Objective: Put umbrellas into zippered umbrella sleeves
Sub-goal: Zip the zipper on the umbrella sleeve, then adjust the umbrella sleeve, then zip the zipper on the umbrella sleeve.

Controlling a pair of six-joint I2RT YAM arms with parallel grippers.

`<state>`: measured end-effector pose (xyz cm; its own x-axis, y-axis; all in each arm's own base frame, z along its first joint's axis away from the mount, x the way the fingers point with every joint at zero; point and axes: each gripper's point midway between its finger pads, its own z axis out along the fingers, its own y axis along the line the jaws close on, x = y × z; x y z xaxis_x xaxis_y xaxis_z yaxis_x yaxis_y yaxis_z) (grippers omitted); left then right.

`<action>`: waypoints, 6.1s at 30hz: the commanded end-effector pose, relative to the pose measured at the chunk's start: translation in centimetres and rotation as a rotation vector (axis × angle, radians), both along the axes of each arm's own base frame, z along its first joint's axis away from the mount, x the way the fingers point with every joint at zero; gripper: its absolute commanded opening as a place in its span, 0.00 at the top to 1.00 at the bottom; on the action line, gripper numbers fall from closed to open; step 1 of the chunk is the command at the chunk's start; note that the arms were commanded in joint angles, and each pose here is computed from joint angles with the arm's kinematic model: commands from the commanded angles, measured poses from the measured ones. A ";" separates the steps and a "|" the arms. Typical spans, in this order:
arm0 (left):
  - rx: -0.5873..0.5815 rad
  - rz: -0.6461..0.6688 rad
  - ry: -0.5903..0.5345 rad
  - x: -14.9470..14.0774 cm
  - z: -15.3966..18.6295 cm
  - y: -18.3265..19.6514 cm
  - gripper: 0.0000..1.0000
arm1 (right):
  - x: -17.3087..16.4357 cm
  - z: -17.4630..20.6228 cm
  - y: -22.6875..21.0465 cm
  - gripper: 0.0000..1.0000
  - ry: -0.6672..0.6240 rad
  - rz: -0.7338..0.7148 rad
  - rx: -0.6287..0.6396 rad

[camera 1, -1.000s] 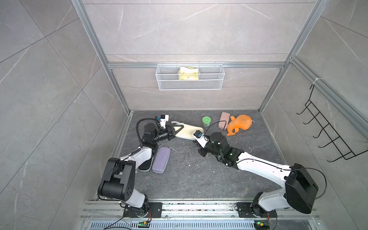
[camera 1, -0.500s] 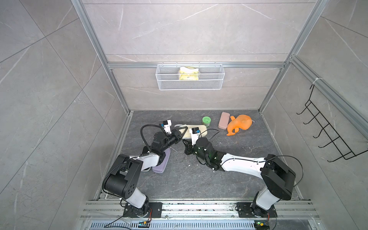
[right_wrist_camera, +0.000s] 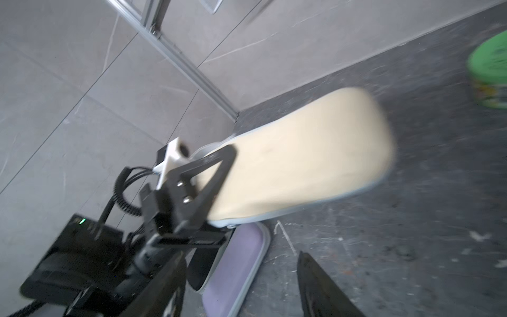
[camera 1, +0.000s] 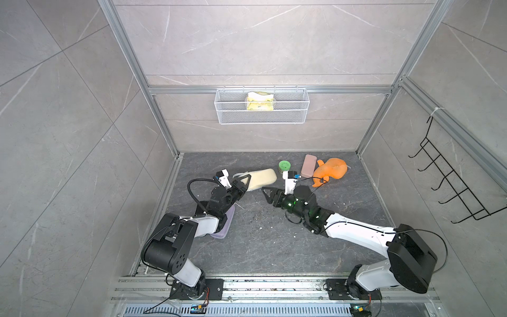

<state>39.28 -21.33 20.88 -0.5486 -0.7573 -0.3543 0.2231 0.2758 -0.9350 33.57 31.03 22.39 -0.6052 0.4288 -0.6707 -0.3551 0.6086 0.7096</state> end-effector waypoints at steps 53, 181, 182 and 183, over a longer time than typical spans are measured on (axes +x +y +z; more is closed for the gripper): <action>0.166 -0.616 0.009 -6.1 4.8 -3.0 0.30 | -3.8 3.9 6.2 0.73 0.082 0.797 0.099; 0.143 0.106 -0.041 -1.2 3.7 2.6 1.00 | -15.7 -3.1 14.4 1.00 -0.392 0.517 -0.510; 0.145 0.111 -0.036 -1.3 3.6 2.4 1.00 | -15.5 -3.0 14.6 1.00 -0.387 0.497 -0.494; 0.147 0.113 -0.029 -1.5 3.4 2.0 1.00 | -15.5 -3.0 14.8 1.00 -0.384 0.479 -0.477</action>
<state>35.73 -20.78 17.80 -0.6687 -0.6166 -0.4155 0.1008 0.4785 -0.8723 21.52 40.81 14.35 -0.3534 -0.4115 -0.8401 -0.7696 0.6384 0.0110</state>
